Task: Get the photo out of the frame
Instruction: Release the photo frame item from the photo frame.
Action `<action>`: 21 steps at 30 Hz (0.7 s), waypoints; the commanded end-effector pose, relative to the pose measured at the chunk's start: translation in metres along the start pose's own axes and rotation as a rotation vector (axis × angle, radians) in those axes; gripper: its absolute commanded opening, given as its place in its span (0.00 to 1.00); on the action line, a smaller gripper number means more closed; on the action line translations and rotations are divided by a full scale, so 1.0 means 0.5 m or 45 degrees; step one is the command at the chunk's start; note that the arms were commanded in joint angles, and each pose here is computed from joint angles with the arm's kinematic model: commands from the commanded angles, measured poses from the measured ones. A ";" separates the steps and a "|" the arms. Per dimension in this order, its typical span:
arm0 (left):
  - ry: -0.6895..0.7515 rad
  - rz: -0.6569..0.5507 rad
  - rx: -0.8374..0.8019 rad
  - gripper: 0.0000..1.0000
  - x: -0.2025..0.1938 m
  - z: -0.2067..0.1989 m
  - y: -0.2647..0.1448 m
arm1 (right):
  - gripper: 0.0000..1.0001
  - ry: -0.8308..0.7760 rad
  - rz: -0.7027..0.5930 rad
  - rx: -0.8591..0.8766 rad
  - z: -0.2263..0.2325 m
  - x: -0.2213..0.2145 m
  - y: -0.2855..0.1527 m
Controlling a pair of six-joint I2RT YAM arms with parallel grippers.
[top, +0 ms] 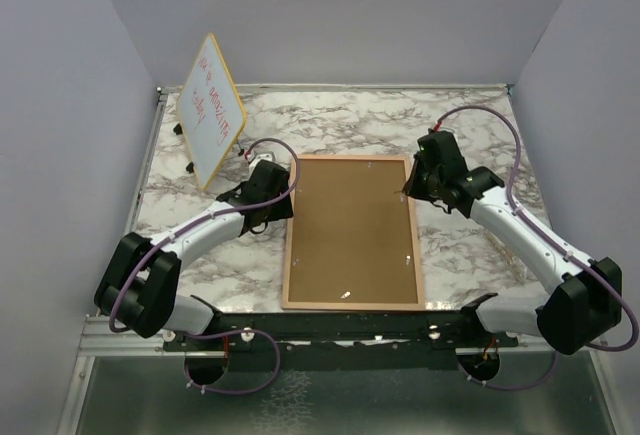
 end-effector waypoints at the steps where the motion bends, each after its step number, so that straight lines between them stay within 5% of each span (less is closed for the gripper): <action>1: -0.090 -0.020 -0.031 0.66 -0.006 -0.003 0.011 | 0.01 0.015 0.020 0.123 0.017 -0.004 0.003; 15: -0.038 0.079 -0.104 0.65 -0.050 -0.001 0.032 | 0.01 0.040 0.114 0.396 0.085 0.008 0.043; 21: -0.077 0.112 -0.126 0.55 -0.086 0.005 0.044 | 0.01 -0.021 0.145 0.490 0.169 0.030 0.086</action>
Point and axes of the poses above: each gripper's point midway between its finger pads, its own y axis out along the fingers, its own z axis along the line the jaws close on, x = y × z, the point moved 9 cm from there along -y, back along the fingers, and after that the axes turned 5 degrees about y, right-handed, at the moved point
